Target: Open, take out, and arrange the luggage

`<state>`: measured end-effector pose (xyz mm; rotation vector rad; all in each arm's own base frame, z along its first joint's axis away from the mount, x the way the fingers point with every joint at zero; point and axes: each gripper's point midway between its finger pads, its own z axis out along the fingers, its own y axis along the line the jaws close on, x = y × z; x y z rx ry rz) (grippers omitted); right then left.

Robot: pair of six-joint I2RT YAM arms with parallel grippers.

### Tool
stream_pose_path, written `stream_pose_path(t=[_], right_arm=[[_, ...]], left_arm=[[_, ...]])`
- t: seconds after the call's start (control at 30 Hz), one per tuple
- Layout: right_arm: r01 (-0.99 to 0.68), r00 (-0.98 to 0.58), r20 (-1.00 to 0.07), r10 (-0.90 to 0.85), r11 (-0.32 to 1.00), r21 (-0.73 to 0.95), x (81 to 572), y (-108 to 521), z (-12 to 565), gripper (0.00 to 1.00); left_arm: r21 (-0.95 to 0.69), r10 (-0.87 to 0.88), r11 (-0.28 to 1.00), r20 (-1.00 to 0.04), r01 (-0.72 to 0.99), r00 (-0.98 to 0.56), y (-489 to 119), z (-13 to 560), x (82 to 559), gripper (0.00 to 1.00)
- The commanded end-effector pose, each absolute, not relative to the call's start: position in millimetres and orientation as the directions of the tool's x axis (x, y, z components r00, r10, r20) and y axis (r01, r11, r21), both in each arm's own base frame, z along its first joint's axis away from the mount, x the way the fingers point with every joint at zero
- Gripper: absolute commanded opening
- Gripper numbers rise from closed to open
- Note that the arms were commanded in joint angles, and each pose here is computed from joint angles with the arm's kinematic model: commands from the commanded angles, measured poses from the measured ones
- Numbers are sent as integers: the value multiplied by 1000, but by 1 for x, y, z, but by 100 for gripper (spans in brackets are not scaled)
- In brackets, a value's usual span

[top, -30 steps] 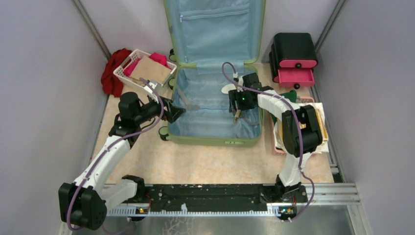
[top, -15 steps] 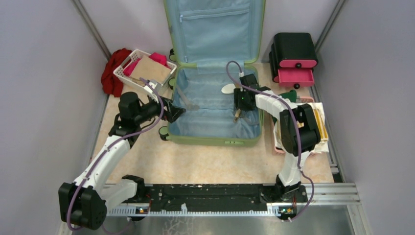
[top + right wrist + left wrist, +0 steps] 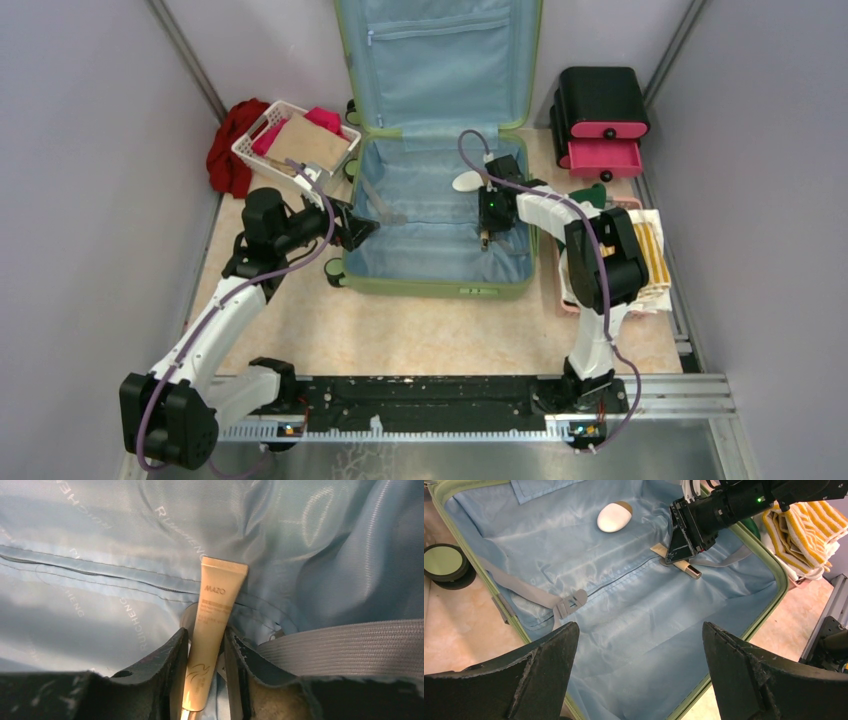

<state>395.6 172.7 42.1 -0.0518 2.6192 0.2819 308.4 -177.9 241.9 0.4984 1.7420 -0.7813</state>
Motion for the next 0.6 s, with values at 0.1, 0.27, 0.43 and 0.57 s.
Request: stream_pose_path(t=[0.1, 0.27, 0.43, 0.57], right_arm=[[-164, -851, -524, -18, 958, 234, 398, 190, 63, 24], [-246, -792, -609, -47, 937, 247, 409, 197, 99, 8], [-294, -742, -669, -36, 915, 277, 421, 193, 131, 1], [-333, -712, -703, -6, 883, 330, 429, 185, 160, 0]], left_arm=[[-218, -60, 694, -967, 686, -247, -175, 258, 310, 99], [-218, -61, 693, -967, 687, -246, -175, 258, 309, 99], [-217, -61, 692, -968, 688, -244, -175, 259, 309, 99], [-217, -62, 692, -968, 688, -243, -175, 259, 309, 99]])
